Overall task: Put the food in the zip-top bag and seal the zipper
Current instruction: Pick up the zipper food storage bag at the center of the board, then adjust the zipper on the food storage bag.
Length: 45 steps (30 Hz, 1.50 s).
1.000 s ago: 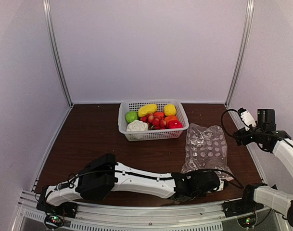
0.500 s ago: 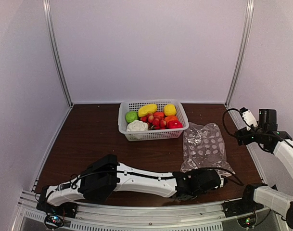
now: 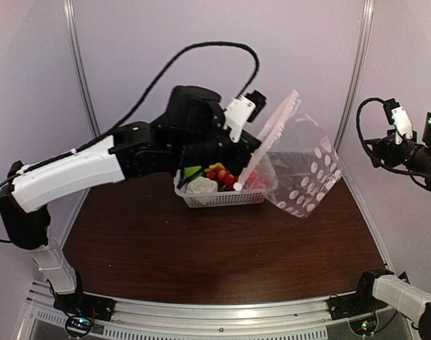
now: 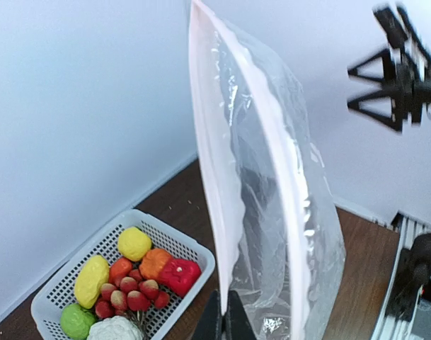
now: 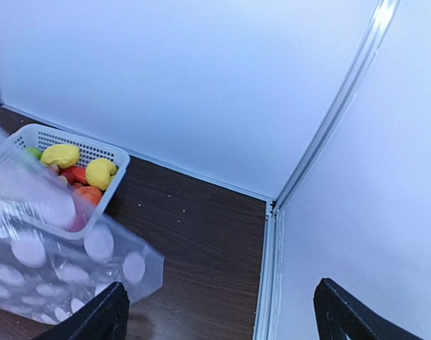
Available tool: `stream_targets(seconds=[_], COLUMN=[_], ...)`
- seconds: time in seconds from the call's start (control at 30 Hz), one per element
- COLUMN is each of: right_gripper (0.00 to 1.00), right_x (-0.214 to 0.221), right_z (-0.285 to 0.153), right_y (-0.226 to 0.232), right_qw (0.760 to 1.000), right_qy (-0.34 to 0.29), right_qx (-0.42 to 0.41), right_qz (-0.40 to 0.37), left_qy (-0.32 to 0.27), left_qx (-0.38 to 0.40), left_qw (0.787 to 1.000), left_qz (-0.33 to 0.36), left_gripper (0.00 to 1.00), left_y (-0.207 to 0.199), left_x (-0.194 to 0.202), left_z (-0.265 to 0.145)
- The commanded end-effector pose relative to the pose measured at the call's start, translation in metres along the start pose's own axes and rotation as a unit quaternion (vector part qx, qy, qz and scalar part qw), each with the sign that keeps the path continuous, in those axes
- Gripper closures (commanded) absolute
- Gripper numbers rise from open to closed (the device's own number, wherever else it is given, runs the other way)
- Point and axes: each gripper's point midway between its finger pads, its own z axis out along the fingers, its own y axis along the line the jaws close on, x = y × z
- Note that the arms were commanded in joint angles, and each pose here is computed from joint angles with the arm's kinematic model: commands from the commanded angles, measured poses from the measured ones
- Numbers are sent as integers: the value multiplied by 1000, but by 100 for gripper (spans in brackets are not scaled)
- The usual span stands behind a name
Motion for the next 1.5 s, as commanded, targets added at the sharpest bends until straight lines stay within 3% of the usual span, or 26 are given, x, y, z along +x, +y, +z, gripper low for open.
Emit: stream_targets(seconds=[0.0, 0.1, 0.2, 0.3, 0.4, 0.47, 0.6, 0.97, 1.07, 1.3, 1.47], right_gripper=[12, 16, 20, 27, 35, 35, 15, 7, 13, 43, 49], right_x=[9, -14, -31, -31, -26, -18, -4, 13, 15, 18, 30], right_z=[3, -10, -32, -44, -46, -38, -15, 5, 17, 41, 52], right_y=[49, 62, 91, 115, 124, 129, 133, 134, 119, 98, 96], right_qw=[988, 979, 953, 921, 907, 902, 904, 916, 932, 944, 947], right_qy=[28, -4, -41, -57, -63, -52, -18, 31, 34, 44, 70], right_qx=[-149, -198, -293, -374, -400, -406, -393, -349, -299, -232, -217], right_qz=[36, 55, 67, 90, 115, 136, 167, 194, 201, 229, 228], left_qy=[-23, -3, -56, -47, -59, -72, -97, -158, -165, -163, -161], left_qx=[-6, -86, -16, 13, 16, 13, 9, 46, 60, 54, 54], left_qw=[995, 982, 974, 972, 972, 970, 966, 953, 951, 959, 961], left_qz=[-97, -168, -217, -231, -225, -232, -239, -256, -255, -227, -217], left_gripper=[100, 100, 100, 100, 100, 100, 100, 100, 100, 100, 100], left_y=[4, 31, 7, -20, -37, -40, -45, -72, -80, -90, -94], left_x=[8, 12, 18, 25, 25, 27, 24, -13, -18, -16, -11], left_z=[-10, -18, -9, 16, 36, 50, 75, 135, 139, 137, 137])
